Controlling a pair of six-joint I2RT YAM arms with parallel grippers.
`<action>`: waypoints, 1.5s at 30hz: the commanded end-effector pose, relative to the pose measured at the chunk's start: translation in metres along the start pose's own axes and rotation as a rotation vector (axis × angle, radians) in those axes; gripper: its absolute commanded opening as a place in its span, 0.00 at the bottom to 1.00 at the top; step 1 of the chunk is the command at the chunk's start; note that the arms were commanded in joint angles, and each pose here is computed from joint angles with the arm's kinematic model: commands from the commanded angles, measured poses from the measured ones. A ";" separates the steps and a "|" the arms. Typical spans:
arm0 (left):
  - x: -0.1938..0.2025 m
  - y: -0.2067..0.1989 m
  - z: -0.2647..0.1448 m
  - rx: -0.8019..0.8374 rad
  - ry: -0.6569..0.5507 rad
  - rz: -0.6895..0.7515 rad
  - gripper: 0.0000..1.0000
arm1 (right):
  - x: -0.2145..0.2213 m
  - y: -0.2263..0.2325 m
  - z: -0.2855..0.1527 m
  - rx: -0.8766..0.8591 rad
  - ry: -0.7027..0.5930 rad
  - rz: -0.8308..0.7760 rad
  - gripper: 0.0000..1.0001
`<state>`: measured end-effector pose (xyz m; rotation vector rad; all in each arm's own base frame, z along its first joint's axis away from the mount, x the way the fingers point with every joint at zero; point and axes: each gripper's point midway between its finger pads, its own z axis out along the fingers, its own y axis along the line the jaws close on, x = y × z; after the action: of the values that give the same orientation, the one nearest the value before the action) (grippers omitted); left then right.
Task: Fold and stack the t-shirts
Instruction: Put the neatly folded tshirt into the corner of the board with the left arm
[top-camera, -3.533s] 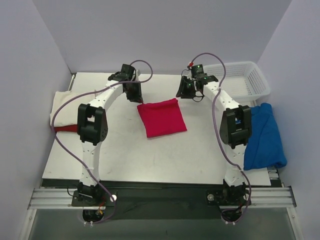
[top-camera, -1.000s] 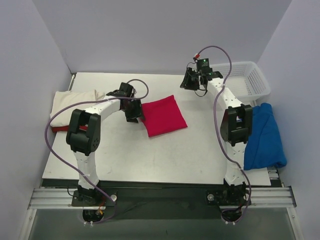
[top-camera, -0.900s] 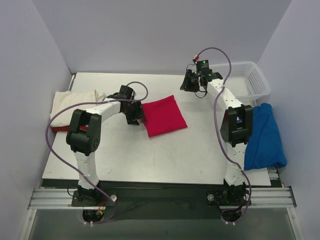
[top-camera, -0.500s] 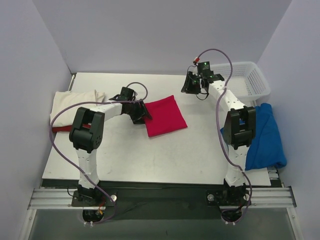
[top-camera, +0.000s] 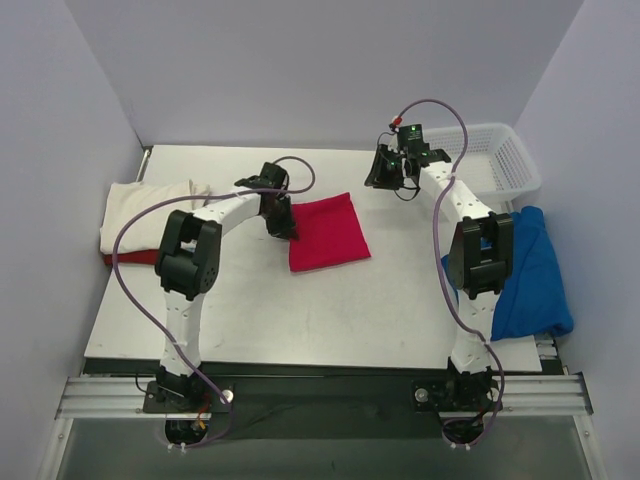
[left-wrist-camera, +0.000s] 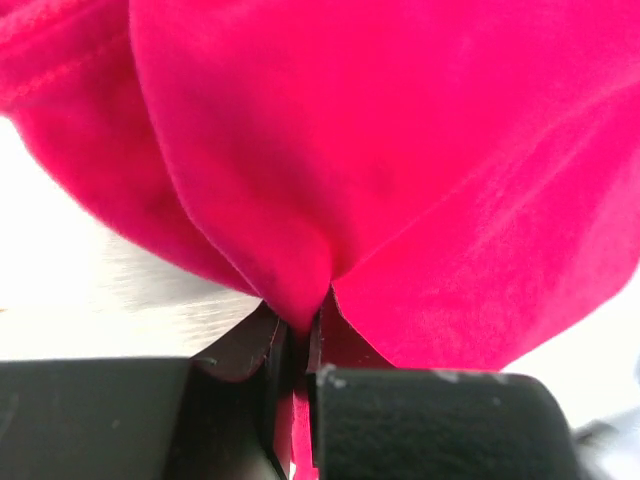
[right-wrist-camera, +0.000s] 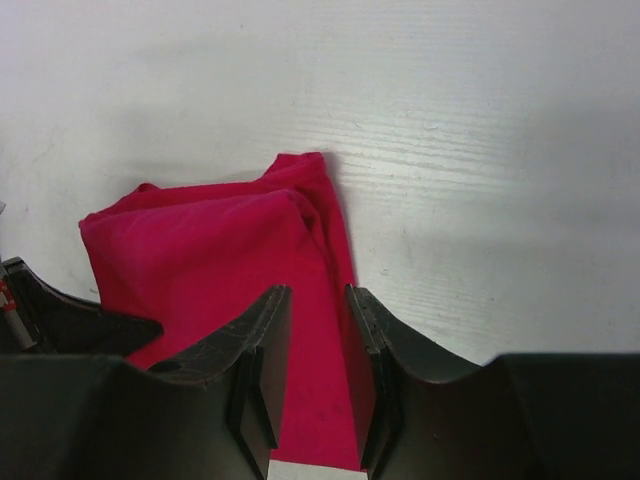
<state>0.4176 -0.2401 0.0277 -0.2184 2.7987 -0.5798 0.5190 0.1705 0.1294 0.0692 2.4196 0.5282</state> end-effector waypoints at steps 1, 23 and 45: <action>-0.016 0.027 -0.029 -0.250 -0.041 0.205 0.00 | -0.016 0.013 -0.023 -0.038 -0.048 -0.001 0.29; -0.103 0.082 -0.238 -0.884 -0.401 0.497 0.00 | -0.011 0.015 -0.020 -0.065 -0.024 0.044 0.28; -0.155 0.232 -0.309 -0.873 -0.514 0.074 0.00 | 0.007 0.013 -0.016 -0.082 0.026 0.067 0.28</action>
<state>0.4390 0.0940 0.2167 -0.2741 2.4601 0.6820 0.5056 0.1778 0.1167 0.1223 2.4719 0.6271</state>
